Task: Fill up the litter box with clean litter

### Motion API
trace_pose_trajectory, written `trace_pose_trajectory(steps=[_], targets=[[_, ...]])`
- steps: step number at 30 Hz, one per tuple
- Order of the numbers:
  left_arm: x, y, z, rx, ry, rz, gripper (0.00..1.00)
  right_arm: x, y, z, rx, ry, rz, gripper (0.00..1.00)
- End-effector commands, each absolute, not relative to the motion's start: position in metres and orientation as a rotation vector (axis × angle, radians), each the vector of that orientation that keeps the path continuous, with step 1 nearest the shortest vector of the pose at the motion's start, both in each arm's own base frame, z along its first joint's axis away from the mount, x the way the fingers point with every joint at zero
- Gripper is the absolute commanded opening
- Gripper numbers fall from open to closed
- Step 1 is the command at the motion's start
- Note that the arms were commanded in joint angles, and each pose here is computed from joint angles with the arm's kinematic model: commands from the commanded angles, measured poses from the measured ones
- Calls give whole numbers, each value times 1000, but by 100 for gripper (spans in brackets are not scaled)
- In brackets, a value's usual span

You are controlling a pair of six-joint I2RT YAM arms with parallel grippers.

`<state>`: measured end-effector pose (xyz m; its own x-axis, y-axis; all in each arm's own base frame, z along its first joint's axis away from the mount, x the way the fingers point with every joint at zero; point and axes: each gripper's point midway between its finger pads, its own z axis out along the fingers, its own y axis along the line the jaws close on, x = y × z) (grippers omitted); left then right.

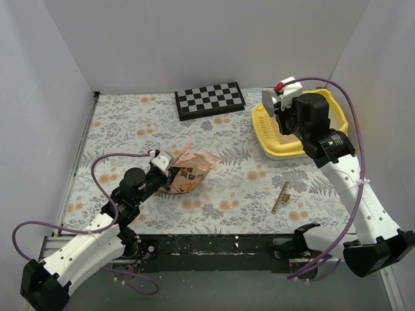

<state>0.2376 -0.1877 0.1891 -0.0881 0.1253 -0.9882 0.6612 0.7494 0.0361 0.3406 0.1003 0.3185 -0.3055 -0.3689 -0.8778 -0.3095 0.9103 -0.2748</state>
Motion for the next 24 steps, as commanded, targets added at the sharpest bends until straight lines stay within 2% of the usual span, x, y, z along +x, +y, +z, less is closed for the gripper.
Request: trace_pose_trajectory(steps=[1,11,24], targets=[[226,-205,229,677,1468,-602,0,304,151,355,-558,1872,339,1],[231,-197,225,649,1490,-549,0,233,204,348,-844,1960,834,1],[237,-191,217,627,1527,-508,0,203,228,331,-1052,1940,935,1]])
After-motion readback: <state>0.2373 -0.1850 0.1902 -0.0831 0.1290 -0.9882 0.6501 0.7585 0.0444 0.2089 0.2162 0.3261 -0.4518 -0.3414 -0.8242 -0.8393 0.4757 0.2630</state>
